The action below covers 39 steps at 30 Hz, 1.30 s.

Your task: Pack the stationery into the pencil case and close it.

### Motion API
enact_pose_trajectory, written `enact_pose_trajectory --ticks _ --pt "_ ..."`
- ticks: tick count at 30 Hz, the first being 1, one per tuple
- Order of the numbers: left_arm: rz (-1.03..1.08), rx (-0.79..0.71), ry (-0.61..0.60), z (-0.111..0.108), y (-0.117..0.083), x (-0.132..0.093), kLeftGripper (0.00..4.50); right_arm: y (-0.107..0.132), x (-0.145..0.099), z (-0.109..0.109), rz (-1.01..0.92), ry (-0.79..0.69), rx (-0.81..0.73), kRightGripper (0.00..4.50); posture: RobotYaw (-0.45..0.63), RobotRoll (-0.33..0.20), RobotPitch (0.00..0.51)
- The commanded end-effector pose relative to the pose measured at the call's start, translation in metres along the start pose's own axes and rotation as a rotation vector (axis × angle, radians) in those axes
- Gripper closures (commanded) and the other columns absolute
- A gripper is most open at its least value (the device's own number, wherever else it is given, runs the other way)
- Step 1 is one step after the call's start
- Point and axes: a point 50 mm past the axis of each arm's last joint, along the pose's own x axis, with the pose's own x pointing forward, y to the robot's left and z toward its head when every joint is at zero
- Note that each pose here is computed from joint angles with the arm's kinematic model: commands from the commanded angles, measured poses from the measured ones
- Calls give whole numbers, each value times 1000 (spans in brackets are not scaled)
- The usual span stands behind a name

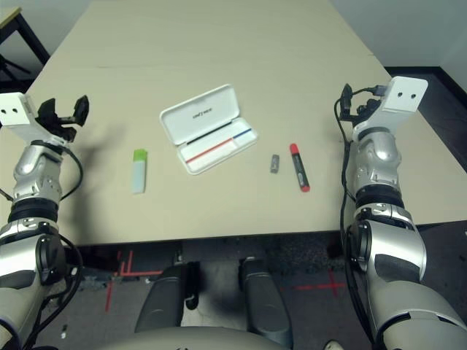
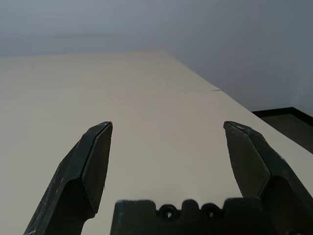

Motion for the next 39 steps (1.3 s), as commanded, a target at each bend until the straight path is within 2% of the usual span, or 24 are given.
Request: enact_pose_trajectory --ticks 1,9,13,18,24,29,39 --pt "-39 37 13 0 -1 -3 24 -1 3 8 62 -8 -26 0 -38 0 143" --pt "-86 54 11 5 -3 -8 24 9 1 13 427 117 -131 0 -48 0 154" --pt "-145 79 14 8 -10 -8 24 14 -7 13 653 236 -225 0 -52 0 156" --pt "-218 97 17 14 -20 -8 24 17 -15 16 836 344 -306 0 -47 0 161" --pt "-303 122 27 22 -31 -11 24 16 -24 17 972 460 -358 0 -29 0 166" --pt "-392 133 40 32 -45 -16 24 18 -25 18 1009 498 -380 0 -10 0 169" --pt "-726 240 182 54 -91 -46 24 24 -21 13 1026 514 -388 0 45 0 172"
